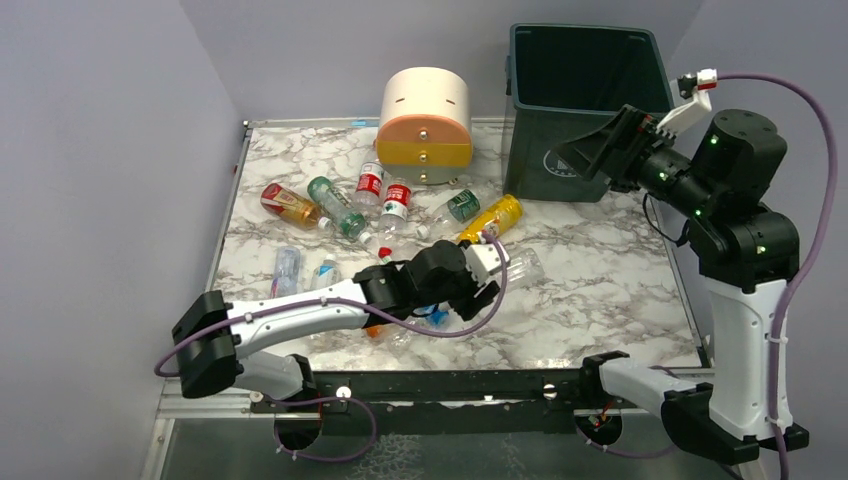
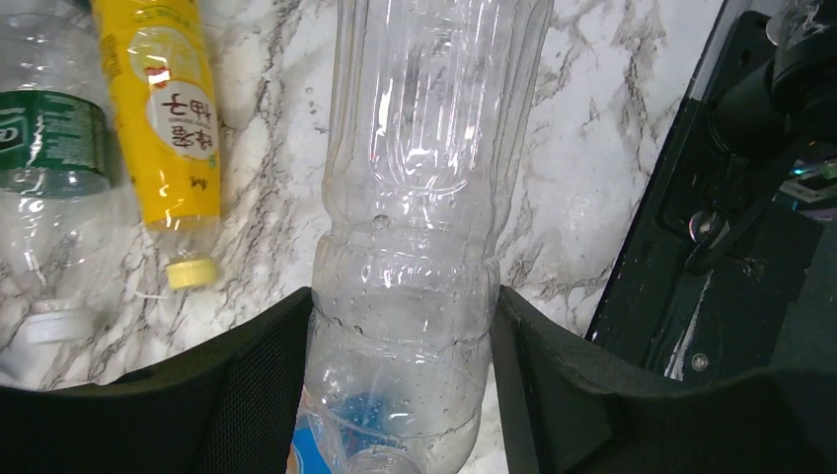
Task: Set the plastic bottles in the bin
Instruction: Pick up the plastic bottle at the center of the board, then place the plastic bottle in the trash bin.
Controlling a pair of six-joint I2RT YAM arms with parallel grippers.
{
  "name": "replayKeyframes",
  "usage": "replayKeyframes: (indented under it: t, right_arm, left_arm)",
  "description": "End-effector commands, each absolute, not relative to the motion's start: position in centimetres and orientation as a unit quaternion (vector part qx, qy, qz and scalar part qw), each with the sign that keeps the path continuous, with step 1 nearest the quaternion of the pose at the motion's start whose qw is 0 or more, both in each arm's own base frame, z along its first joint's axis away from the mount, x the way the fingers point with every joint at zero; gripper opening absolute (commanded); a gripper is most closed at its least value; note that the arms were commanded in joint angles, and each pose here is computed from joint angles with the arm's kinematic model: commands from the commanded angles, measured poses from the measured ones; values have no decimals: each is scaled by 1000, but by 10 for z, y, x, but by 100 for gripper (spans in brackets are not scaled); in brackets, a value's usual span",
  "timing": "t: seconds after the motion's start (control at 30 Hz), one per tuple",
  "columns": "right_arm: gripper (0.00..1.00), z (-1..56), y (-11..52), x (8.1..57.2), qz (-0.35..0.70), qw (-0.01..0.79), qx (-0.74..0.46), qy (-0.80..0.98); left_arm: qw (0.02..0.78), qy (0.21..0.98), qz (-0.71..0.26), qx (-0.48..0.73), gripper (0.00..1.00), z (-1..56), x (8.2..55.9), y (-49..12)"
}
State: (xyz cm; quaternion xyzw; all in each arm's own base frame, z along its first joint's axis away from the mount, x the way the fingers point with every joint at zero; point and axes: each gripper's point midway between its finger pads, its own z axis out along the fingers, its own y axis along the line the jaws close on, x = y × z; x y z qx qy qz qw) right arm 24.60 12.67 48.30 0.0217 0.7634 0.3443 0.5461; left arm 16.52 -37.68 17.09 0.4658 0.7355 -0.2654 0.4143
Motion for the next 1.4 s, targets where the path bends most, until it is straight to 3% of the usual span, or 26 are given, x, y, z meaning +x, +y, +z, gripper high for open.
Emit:
replayKeyframes:
  t: [0.0,0.83,1.37]
  right_arm:
    - [100,465,127,255,350,531,46,771]
    - [100,323,145,281,374,438,76,814]
    - [99,296,165,277,432,386,83,811]
  left_arm:
    - [452,741,-263,422,54,201,166,-353]
    - [451,773,-311,322,54,256,162,-342]
    - [454,786,-315,279,54,256,171,-350]
